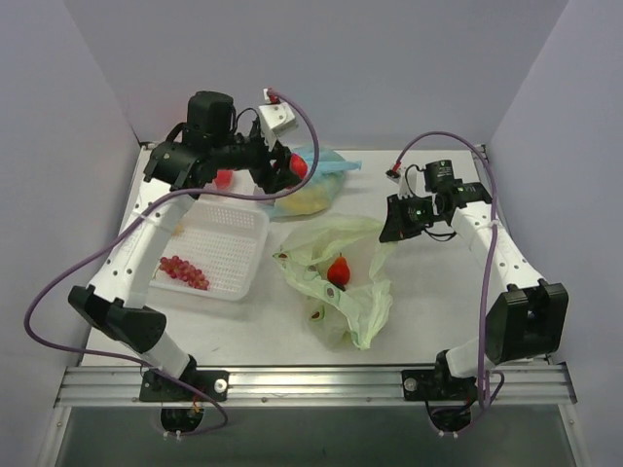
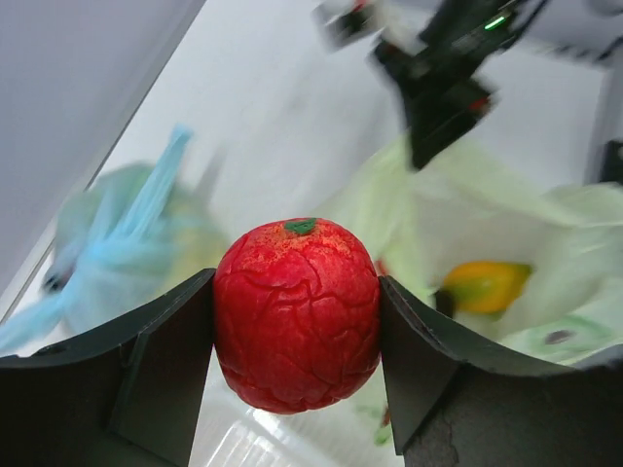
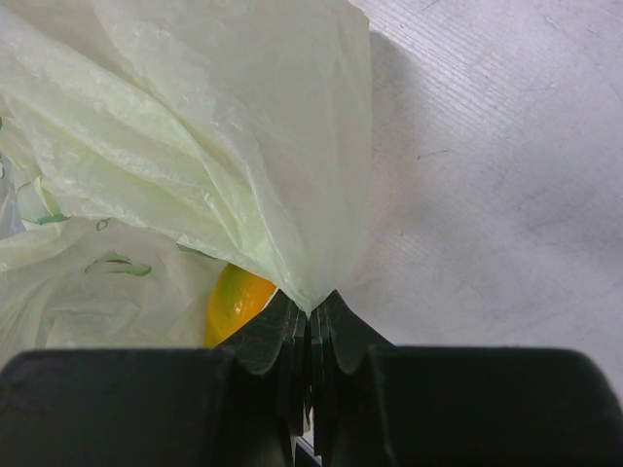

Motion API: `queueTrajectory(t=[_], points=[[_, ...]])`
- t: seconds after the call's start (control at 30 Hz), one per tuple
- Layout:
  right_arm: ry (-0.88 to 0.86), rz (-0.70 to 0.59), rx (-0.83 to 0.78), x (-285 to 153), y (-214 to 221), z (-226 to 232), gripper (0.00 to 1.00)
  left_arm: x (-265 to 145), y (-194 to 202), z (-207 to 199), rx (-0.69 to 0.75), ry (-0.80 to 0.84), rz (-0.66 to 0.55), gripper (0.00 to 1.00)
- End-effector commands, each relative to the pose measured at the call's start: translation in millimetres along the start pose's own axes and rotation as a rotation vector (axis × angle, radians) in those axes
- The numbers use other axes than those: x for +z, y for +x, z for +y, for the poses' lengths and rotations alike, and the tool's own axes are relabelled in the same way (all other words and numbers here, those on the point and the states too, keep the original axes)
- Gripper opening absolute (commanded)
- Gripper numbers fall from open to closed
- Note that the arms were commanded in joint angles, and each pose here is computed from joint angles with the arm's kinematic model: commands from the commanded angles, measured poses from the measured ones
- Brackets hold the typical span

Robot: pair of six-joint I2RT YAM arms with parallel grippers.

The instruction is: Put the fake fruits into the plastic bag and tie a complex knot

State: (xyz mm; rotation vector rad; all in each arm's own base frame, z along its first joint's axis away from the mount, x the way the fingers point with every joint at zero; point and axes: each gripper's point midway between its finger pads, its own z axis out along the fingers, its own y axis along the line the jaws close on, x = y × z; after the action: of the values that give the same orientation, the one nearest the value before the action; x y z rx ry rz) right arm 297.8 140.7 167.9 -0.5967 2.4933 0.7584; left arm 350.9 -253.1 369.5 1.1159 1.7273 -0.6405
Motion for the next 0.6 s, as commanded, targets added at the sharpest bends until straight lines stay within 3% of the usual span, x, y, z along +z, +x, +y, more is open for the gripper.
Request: queueTrajectory(t=[0.0,0.17,0.37,0.43,0.57], points=[[-0.011,-0.011,-0.001,-4.3,-10.8,2.9,0.02,13.0,-52.1,-70.4,-0.103,0.273,-0.177,0.52],[-0.011,-0.024,-0.01,-7.0,-16.3,4.1,0.02,51.7,-30.1,-126.2,-0.176,0.434,-0.097,0.56],[-0.019,-0.034,-0.016,-9.0,-20.2,7.1,0.01,77.1,6.0,-164.8,-0.146,0.47,0.005,0.83],[-0.017,-0.036,-0.016,-9.4,-20.3,7.1,0.01,82.9,11.2,-167.5,-0.149,0.438,0.038,0.97],[-0.015,-0.036,-0.022,-10.8,-17.2,7.4,0.02,69.4,8.0,-152.6,-0.108,0.376,0.047,0.97]])
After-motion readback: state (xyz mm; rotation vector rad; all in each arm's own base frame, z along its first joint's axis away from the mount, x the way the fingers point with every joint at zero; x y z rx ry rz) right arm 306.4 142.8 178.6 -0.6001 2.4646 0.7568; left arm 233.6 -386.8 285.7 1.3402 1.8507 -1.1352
